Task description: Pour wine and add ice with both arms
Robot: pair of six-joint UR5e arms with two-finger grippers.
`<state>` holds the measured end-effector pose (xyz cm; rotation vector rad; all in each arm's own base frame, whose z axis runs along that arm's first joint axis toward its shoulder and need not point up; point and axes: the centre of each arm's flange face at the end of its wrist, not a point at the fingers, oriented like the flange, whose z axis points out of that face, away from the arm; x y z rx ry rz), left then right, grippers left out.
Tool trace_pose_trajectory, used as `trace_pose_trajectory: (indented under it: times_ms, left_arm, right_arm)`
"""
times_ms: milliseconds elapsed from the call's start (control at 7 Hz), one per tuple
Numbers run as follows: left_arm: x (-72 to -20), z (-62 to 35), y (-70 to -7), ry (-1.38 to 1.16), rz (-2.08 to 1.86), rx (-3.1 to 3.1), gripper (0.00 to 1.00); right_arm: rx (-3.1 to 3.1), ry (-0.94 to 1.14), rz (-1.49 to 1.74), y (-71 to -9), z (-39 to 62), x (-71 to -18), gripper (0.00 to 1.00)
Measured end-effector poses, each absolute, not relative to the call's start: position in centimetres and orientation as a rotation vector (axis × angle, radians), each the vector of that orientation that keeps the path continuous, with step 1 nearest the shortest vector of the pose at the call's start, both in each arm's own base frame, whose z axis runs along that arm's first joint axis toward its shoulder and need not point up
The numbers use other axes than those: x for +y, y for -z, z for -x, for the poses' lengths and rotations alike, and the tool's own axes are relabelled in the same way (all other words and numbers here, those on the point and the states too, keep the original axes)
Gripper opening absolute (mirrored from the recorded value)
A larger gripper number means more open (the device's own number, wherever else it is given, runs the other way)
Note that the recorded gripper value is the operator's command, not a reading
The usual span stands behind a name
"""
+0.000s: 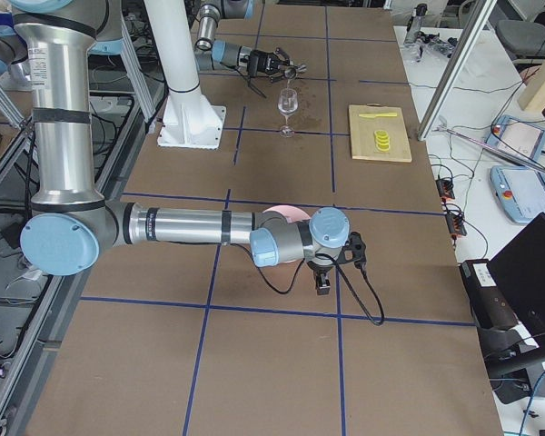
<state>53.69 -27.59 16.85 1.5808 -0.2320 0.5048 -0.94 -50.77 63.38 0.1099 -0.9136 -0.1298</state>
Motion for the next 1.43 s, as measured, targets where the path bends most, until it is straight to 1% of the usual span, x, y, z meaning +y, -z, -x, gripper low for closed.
trace_pose_trajectory:
  times_ms: [571, 1429]
  left_arm:
    - [-28.53, -53.87, -16.15, -0.656, -1.547, -0.41, 0.0]
    - [-28.51, -53.79, -15.82, -0.887, -1.496, -0.663, 0.0]
  right_arm:
    - [-0.914, 0.13, -0.111, -63.31, 0.97, -50.99, 1.0]
    - [-0.912, 0.127, -0.104, -63.7, 0.96, -51.02, 1.0]
